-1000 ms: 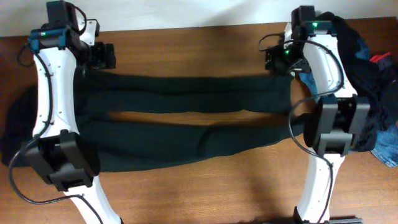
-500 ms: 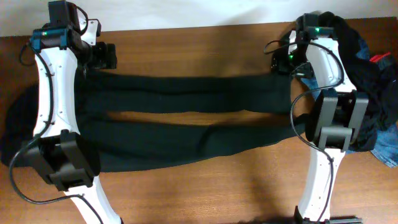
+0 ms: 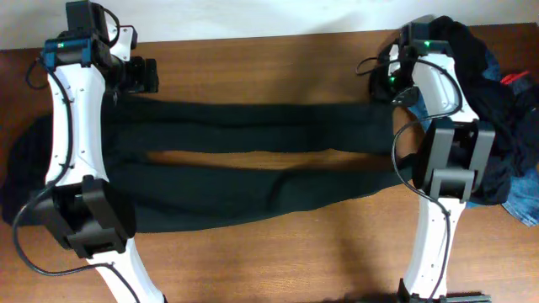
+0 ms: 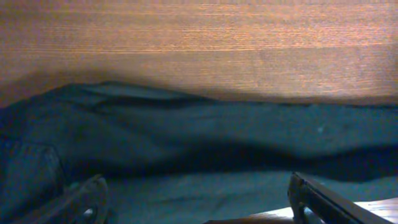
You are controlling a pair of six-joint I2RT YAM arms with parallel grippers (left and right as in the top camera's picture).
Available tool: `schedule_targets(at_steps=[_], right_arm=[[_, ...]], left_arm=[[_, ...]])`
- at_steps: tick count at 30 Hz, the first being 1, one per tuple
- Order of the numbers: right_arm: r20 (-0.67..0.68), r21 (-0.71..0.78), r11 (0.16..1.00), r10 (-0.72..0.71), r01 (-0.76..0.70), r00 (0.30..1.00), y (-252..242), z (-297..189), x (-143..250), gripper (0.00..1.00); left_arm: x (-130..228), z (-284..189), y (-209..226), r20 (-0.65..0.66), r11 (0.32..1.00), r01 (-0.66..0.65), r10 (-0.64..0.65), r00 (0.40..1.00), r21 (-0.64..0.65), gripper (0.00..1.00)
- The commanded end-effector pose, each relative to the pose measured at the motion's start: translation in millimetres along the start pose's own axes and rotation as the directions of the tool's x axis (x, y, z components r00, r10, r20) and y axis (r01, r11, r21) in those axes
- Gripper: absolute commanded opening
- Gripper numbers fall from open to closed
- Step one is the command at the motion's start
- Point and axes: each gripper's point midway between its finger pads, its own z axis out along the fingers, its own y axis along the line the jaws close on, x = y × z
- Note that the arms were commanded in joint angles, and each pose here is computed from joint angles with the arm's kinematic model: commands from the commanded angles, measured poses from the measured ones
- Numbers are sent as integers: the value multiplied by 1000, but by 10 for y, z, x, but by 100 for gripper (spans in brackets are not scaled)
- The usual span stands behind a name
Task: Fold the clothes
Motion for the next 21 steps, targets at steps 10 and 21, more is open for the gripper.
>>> schedule_targets(at_steps=[10,21], right_arm=[[72,-40,999,-10,13,997,116,-402,-232,4],[376,-27,998,-38,52,926,247,-1478,-906,4]], left_arm=[[-88,-2,-51,28,999,-31,31,999,11,92],[-136,1,-93,46,999,-41,41,998,12,92]])
